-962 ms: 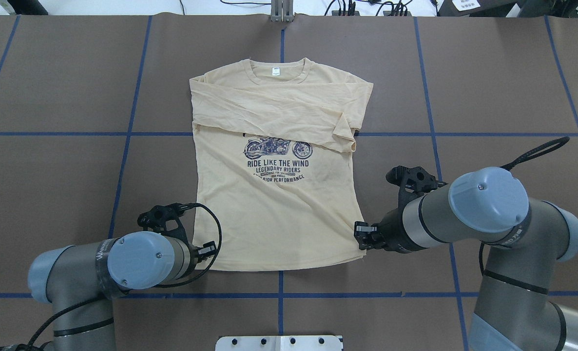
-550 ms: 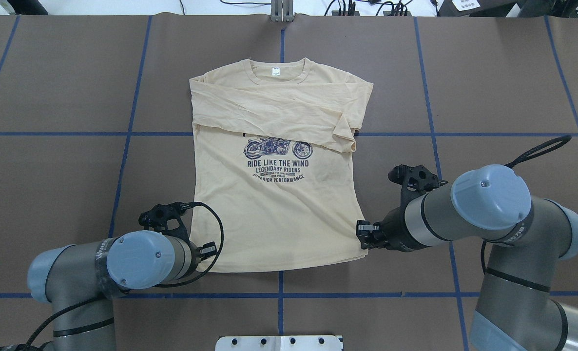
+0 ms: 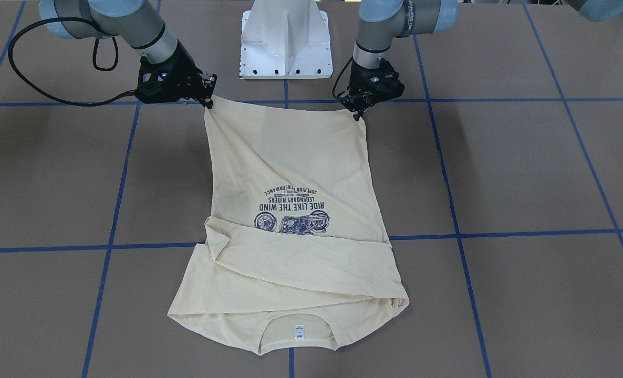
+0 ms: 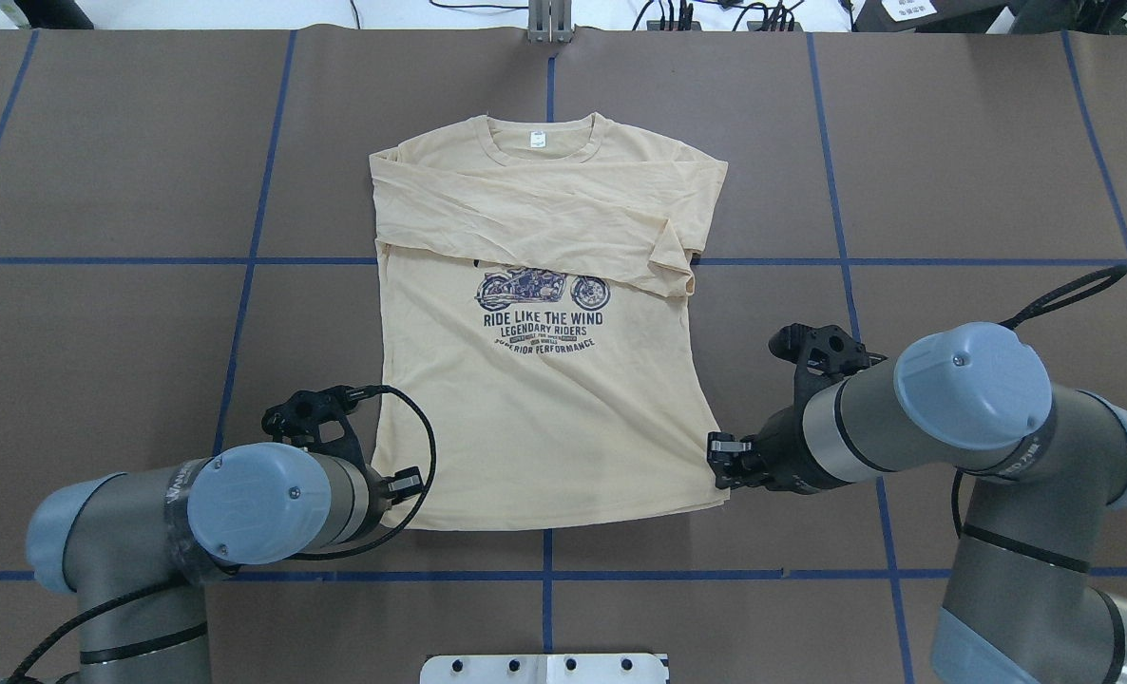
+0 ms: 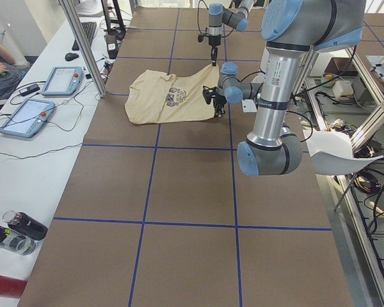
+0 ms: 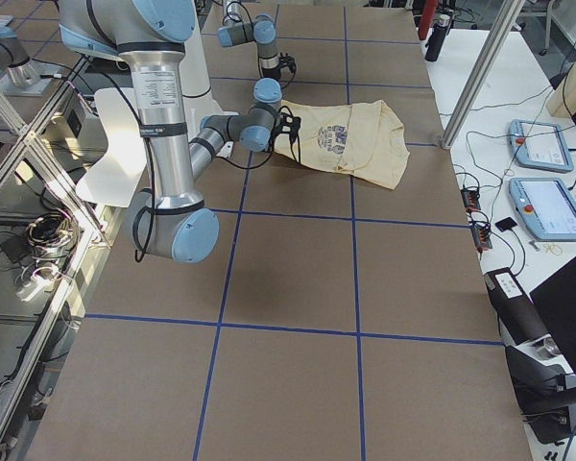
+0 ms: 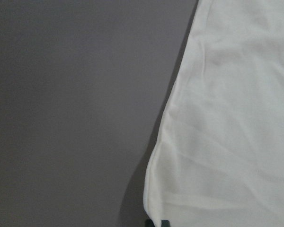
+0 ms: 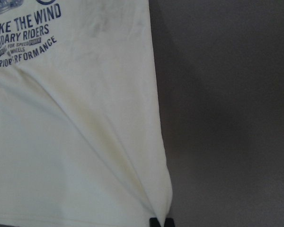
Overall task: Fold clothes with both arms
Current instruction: 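Lift the hem with both grippers and carry it over toward the collar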
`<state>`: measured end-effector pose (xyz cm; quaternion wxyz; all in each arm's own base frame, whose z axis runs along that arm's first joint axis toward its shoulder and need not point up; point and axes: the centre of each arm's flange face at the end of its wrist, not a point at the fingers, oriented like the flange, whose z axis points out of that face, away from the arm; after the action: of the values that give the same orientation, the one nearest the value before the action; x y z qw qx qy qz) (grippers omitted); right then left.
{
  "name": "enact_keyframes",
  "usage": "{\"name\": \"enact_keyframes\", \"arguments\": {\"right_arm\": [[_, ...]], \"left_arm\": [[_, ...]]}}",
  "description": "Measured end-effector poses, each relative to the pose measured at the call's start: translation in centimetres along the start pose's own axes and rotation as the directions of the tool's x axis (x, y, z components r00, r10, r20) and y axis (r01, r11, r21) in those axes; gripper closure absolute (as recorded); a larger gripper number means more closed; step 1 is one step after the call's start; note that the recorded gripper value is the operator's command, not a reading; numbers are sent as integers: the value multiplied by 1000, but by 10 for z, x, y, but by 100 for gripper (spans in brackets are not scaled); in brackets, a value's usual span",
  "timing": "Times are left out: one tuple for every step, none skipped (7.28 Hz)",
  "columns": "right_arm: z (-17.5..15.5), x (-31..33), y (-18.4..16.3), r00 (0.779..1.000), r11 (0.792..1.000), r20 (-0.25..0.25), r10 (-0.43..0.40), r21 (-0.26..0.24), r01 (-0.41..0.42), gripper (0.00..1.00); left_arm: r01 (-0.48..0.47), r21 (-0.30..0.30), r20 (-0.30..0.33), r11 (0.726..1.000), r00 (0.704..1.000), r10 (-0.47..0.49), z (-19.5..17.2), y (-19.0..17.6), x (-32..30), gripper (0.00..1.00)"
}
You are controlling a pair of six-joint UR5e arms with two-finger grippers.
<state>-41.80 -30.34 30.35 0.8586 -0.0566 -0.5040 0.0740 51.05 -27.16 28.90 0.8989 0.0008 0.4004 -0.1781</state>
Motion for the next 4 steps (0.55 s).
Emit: {"name": "enact_keyframes", "arguments": {"right_arm": [[-3,11,3,1000,1000,-10,4,-11,-4,100],[-2,20,7,1000,999,-25,10,-38,-11,100],[2,27,13,999,996,-39,14,-86,-17,100],[6,32,22,999,990,-51,13,-139,-20,100]], "left_arm": [[-3,-4,-3,1000,1000,3,-10,3,0,100],[-8,-10,-8,1000,1000,8,-22,8,0,100],[-16,-27,-16,999,1000,16,-41,17,0,100],[-29,-64,-17,998,999,28,-56,33,-2,100]]}}
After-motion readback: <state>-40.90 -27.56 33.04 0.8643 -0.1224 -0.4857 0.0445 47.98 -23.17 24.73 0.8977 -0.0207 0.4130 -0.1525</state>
